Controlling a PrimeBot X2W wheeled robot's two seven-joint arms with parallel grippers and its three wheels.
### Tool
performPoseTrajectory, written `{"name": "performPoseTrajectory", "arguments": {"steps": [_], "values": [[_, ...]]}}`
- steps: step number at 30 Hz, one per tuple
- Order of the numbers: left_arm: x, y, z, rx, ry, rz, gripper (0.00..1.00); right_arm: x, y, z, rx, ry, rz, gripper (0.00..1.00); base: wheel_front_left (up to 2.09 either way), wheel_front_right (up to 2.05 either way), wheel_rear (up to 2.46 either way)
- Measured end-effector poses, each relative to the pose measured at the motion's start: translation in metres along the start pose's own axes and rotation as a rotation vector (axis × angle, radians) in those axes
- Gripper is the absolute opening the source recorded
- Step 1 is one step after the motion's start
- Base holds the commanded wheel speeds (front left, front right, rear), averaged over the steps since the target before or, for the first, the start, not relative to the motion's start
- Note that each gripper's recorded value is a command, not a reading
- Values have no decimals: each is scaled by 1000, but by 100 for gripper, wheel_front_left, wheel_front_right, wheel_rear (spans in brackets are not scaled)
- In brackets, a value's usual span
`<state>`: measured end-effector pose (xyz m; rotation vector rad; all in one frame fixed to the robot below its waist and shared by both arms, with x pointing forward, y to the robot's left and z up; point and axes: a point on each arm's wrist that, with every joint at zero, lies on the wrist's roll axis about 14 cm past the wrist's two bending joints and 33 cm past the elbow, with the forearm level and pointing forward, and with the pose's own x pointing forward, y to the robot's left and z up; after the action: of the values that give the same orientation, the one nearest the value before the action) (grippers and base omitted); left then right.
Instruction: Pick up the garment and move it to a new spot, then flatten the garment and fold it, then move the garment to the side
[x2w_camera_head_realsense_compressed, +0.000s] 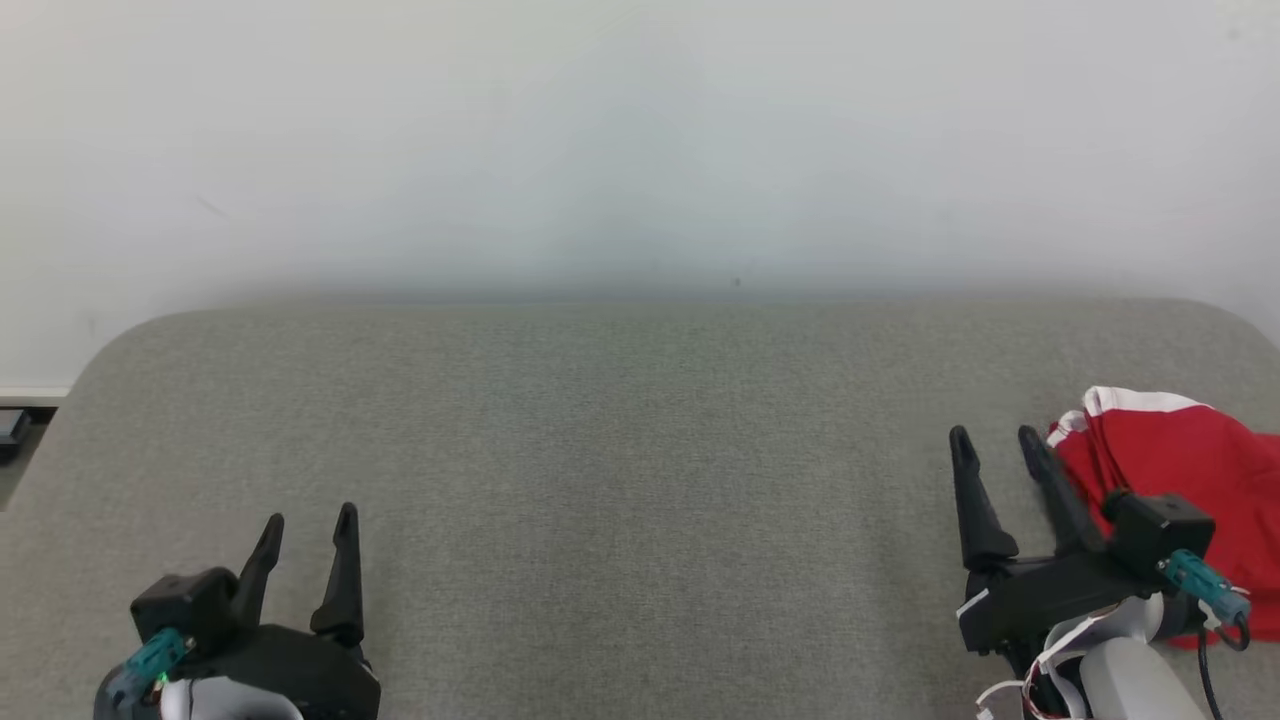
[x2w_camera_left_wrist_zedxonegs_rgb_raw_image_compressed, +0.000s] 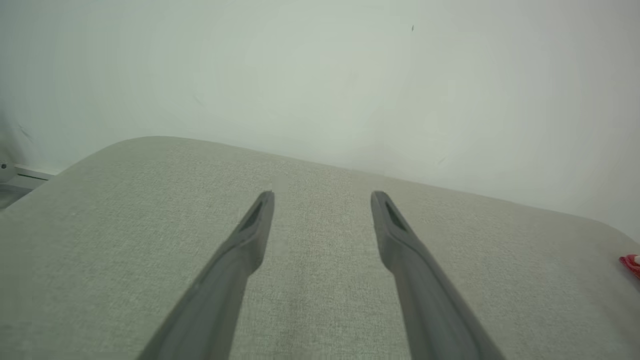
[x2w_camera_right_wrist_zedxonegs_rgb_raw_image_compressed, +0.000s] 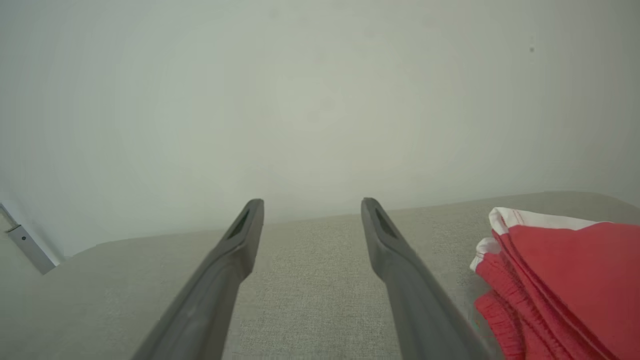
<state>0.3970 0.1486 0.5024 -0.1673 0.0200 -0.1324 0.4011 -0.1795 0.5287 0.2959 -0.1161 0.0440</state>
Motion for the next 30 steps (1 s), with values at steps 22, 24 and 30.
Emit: {"name": "performPoseTrajectory", "arguments": {"steps": [22, 24, 30], "values": [[-52, 12, 3, 60, -52, 31, 100, -38, -7, -30, -14, 76, -19, 100, 0, 0, 0], [-53, 12, 1, 60, -46, 27, 100, -38, -9, -29, -15, 73, -22, 100, 0, 0, 0], [-54, 11, -7, 50, -23, 21, 100, -42, -14, -31, -23, 80, -37, 100, 0, 0, 0]]}}
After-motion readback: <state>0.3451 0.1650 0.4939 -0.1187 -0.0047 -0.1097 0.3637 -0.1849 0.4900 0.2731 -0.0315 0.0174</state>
